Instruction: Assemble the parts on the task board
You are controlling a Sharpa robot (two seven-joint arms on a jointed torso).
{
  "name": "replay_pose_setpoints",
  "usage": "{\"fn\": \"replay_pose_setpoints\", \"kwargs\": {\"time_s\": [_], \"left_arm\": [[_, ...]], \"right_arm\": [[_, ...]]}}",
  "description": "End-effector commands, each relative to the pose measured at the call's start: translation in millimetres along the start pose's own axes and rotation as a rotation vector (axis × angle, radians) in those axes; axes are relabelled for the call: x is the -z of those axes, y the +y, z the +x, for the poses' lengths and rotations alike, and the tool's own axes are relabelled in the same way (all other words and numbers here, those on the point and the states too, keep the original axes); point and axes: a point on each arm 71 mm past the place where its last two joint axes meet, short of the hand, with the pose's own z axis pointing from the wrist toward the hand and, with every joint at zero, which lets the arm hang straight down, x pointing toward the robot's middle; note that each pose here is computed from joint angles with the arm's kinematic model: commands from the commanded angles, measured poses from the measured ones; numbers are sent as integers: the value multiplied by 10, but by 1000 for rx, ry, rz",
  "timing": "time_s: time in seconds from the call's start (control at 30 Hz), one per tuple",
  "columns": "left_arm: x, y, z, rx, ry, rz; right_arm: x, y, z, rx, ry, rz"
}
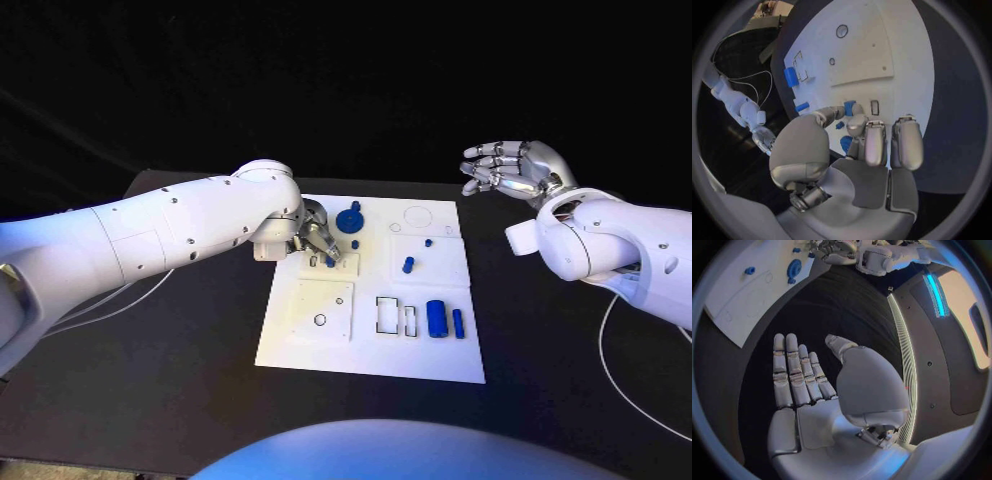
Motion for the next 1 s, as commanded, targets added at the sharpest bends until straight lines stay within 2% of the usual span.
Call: {"fn": "replay_pose_setpoints", "kwargs": {"time_s": [0.03,0.7,1.0], "left_arm": [[-7,-16,21,2,8,13],[-4,14,2,23,-5,17],[33,31,-15,36,-19,25]], "right_arm": [[2,1,12,-3,14,-1],[3,4,20,-5,20,-2],[4,2,15,-5,19,-3]]}}
